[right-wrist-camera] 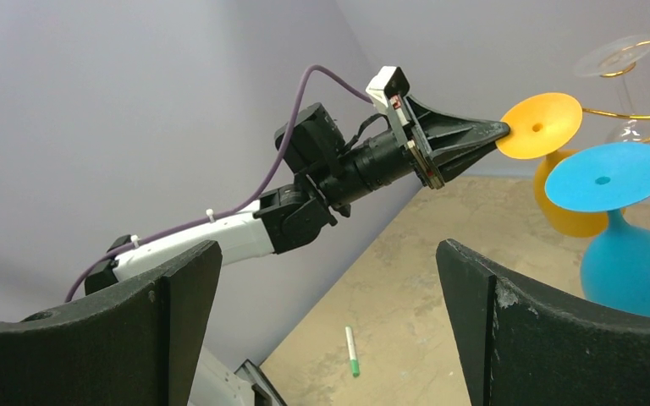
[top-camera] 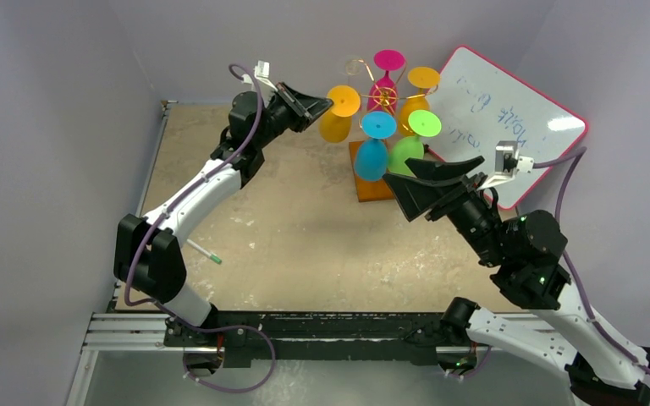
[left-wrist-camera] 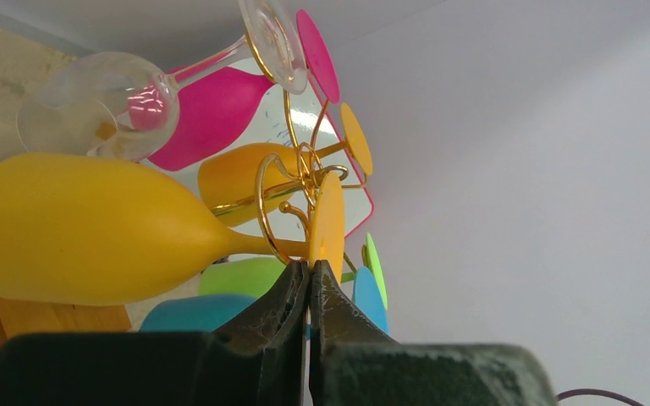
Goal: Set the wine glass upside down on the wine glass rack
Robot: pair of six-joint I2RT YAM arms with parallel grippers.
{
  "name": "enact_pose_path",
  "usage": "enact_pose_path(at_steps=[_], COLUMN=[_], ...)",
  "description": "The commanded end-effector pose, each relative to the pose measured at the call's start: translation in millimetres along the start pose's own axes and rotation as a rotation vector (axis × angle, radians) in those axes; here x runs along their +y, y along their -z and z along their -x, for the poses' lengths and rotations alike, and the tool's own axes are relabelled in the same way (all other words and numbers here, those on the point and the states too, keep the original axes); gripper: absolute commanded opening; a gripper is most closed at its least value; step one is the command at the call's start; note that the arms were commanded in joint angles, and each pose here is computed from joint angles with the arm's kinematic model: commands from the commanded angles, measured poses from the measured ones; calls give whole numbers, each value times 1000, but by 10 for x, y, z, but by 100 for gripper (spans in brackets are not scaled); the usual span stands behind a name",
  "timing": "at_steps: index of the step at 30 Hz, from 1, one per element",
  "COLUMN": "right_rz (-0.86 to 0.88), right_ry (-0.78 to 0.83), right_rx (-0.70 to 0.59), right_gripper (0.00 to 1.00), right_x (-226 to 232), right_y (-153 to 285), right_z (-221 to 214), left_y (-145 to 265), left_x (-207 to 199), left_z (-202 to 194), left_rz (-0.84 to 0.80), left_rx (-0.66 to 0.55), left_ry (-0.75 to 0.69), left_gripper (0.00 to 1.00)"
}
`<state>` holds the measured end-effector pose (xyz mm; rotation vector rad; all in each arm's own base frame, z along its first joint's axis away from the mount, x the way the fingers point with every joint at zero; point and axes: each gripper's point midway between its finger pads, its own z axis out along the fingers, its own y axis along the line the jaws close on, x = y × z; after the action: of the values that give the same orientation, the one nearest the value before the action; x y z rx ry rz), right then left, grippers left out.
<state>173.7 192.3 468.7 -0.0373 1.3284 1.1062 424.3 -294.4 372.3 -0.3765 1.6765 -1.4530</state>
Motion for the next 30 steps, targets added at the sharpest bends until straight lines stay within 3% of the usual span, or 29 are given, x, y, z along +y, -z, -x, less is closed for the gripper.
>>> enact_pose_path(at_steps=[1,6,17,30], right_rz=[2,-7,-19,-51], right_ry=[10,15,19,49], right_rx=[-23,1,1,22], right_gripper=[100,100,100,100], right_x=[15,-12,-39,-128], right_y=[-43,-54,-24,-21], right_z=[50,-16,-9,-82], left_y=[133,127,131,335], left_x=[-358,-323,-226,30], left_z=[70,27,-72,-26], left_rz=[-107,-104,-65,113], left_rx=[-5,16,75,66], left_ry=[-14,-12,-27,-186], left_gripper=[0,1,15,39])
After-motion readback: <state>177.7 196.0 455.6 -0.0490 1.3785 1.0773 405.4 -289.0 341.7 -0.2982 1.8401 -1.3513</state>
